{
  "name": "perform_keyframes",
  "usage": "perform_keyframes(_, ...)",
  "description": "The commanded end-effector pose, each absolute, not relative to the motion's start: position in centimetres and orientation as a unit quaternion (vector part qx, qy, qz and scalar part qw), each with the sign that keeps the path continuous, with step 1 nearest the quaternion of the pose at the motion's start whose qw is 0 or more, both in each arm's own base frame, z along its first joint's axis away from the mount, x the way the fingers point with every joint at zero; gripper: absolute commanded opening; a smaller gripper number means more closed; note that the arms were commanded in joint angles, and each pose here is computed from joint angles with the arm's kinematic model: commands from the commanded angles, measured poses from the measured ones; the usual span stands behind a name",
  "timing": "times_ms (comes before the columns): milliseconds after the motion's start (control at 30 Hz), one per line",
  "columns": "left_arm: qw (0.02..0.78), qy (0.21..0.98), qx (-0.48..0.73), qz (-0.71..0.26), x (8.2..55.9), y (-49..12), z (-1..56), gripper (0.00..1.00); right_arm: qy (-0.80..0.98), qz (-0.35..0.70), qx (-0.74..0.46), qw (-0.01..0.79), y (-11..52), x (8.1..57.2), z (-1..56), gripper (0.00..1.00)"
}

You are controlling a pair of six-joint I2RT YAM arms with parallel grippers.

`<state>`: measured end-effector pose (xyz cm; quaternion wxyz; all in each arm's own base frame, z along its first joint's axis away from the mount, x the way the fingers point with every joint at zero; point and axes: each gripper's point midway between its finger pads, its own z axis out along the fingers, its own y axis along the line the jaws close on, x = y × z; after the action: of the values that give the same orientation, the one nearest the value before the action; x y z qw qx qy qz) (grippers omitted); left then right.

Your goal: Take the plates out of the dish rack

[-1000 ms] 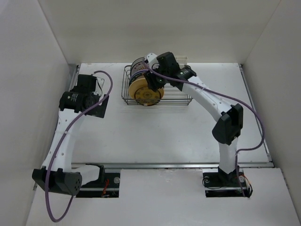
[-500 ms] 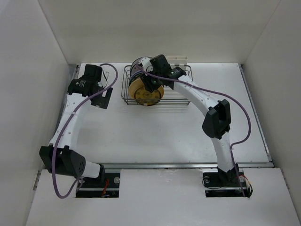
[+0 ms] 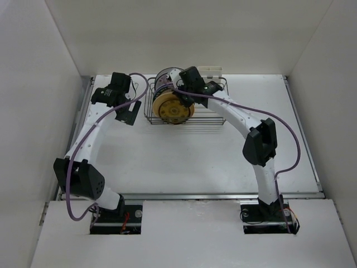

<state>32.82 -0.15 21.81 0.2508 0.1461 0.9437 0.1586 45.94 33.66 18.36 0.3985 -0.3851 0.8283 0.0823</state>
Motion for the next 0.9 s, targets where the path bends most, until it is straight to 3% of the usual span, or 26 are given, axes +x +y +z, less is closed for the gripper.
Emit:
perform_keyframes(0, 0.288, 0.938, 0.130, 0.143, 34.2, -1.4, 23.8, 1.00, 0.798, 0.043, -0.333, 0.501, 31.8, 47.4, 26.9, 0.00)
perform_keyframes(200, 0.291, 0.941, 0.111, 0.132, 34.8, -1.9, 23.7, 1.00, 0.765, 0.027, -0.288, 0.576, 30.0, 46.7, 34.7, 0.00)
perform_keyframes(333, 0.305, 0.939, 0.100, 0.128, 35.1, -2.1, 24.2, 1.00, 0.750, 0.087, -0.252, 0.606, 29.2, 43.6, 39.5, 0.00)
perform_keyframes(400, 0.313, 0.937, 0.100, 0.121, 35.1, -2.3, 24.5, 1.00, 0.759, 0.124, -0.251, 0.588, 29.4, 41.8, 39.2, 0.00)
perform_keyframes(533, 0.339, 0.928, 0.117, 0.103, 36.3, -3.5, 25.0, 1.00, 0.793, 0.189, -0.269, 0.513, 29.7, 37.4, 35.2, 0.00)
perform_keyframes(667, 0.367, 0.913, 0.160, 0.074, 37.5, -5.5, 25.7, 1.00, 0.851, 0.235, -0.277, 0.378, 28.9, 32.4, 25.3, 0.00)
perform_keyframes(800, 0.366, 0.907, 0.203, 0.038, 39.1, -7.8, 25.3, 0.94, 0.853, 0.338, -0.259, 0.301, 30.2, 29.4, 20.1, 0.00)
perform_keyframes(867, 0.362, 0.903, 0.232, 0.014, 39.8, -9.4, 24.7, 0.85, 0.861, 0.359, -0.238, 0.272, 30.3, 28.8, 18.0, 0.00)
